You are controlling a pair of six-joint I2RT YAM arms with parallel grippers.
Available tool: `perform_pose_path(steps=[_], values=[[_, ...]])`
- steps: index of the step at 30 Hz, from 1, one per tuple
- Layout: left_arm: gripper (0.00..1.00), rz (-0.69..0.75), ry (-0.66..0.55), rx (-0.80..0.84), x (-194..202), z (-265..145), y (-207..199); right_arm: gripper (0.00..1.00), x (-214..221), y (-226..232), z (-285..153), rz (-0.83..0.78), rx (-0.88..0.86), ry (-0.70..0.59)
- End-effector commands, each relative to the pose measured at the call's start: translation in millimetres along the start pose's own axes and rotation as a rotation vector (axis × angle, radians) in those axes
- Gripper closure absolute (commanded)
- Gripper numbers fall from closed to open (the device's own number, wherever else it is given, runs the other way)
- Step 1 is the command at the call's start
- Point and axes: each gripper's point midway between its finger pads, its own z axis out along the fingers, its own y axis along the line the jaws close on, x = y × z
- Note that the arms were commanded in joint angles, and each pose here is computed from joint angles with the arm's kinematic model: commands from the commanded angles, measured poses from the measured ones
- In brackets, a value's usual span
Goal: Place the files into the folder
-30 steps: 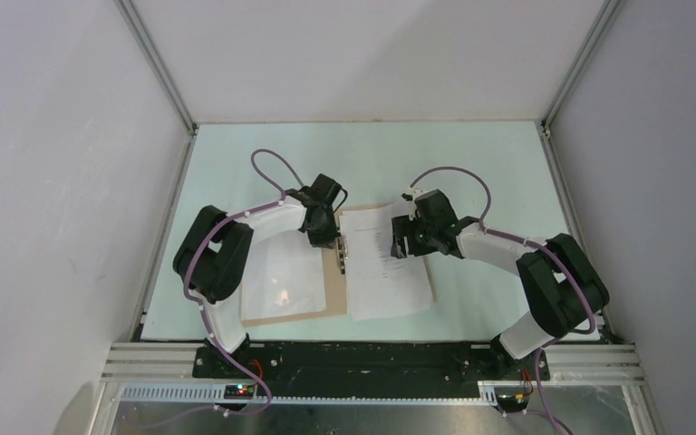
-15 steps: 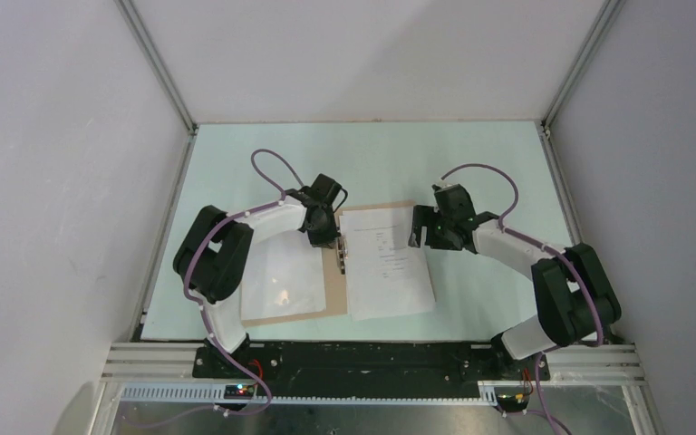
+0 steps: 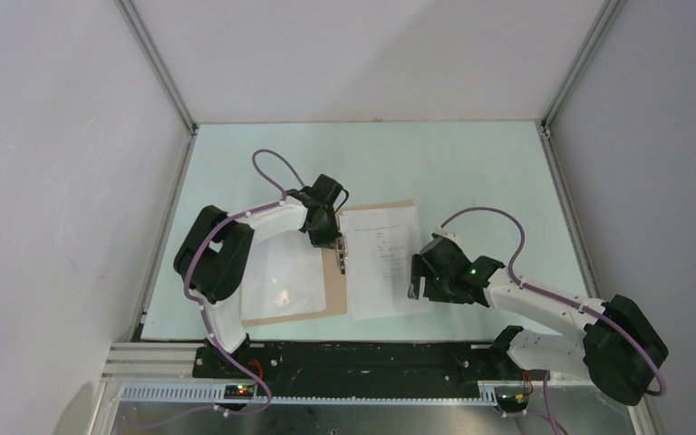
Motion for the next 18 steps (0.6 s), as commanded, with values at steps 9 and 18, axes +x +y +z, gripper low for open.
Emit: perform_pose_path(steps=[9, 18], values=[[1.0, -0.005, -0.005, 0.027, -3, 0, -13, 0.14, 14, 8, 3, 0.067, 0.031, -0.023], [1.0, -0.003, 0.003, 0.025, -1, 2, -12, 0.14, 16, 20, 7, 0.029, 0.027, -0.013]])
